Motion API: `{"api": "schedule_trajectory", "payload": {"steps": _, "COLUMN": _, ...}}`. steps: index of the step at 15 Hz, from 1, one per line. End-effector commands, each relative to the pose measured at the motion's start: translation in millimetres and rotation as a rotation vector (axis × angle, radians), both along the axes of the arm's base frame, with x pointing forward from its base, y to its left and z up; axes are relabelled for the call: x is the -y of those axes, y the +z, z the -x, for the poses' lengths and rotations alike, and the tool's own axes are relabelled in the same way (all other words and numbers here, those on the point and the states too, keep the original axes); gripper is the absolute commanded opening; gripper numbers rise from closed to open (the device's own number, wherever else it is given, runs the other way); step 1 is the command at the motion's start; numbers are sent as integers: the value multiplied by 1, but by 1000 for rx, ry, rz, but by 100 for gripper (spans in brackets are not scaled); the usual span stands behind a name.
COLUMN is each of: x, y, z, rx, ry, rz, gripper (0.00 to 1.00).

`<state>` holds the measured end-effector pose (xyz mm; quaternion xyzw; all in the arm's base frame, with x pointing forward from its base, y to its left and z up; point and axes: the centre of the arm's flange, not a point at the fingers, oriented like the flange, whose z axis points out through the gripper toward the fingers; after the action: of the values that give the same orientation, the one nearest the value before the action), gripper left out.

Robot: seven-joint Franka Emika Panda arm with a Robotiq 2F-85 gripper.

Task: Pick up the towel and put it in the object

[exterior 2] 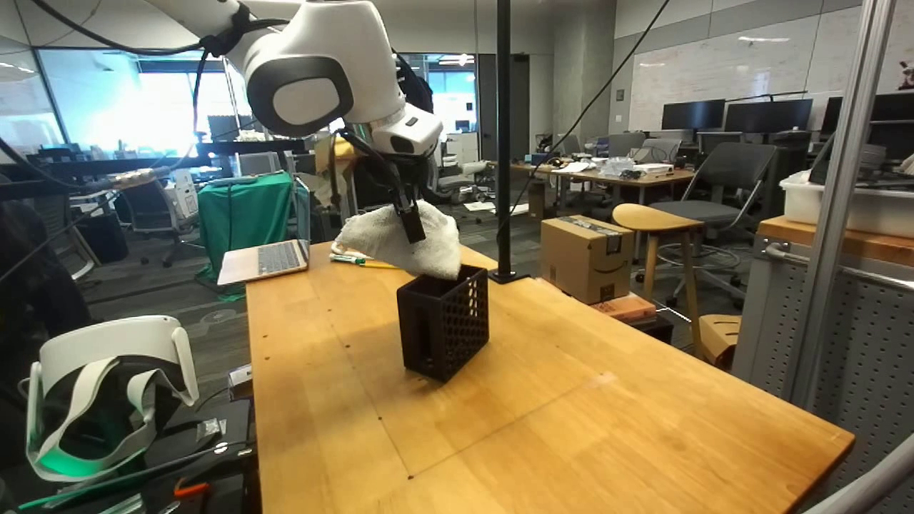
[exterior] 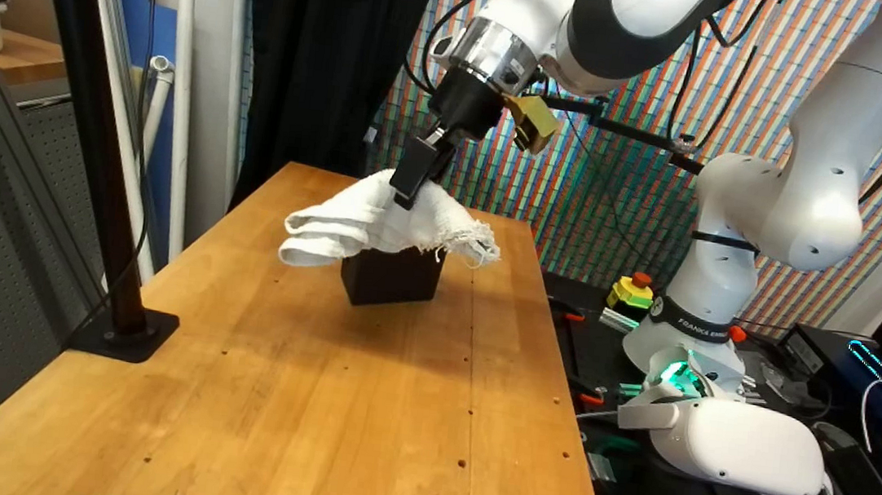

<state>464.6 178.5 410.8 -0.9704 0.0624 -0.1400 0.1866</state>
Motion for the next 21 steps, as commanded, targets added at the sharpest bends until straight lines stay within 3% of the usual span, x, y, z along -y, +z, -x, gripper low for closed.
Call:
{"api": "schedule_trajectory", "payload": {"steps": 1, "x": 16, "y": 7, "z": 37, "rx": -88, "ry": -182, "rz": 14, "gripper": 0}}
{"api": "schedule_trajectory", "payload": {"steps": 5, "x": 34, "y": -2, "z": 51, "rx": -156, "ry": -316, "rz": 35, "gripper": 1}}
{"api": "schedule_trajectory", "payload": {"steps": 11, "x": 43, "y": 28, "z": 56, "rx": -121, "ry": -413, "rz": 126, "gripper": 1}}
{"api": "schedule_trajectory", "payload": {"steps": 15, "x": 44, "y": 42, "z": 48, "rx": -97, "ry": -417, "rz": 222, "gripper": 1}}
{"api": "schedule_trajectory", "payload": {"steps": 21, "x": 39, "y": 45, "z": 13, "rx": -73, "ry": -359, "rz": 263, "gripper": 1}}
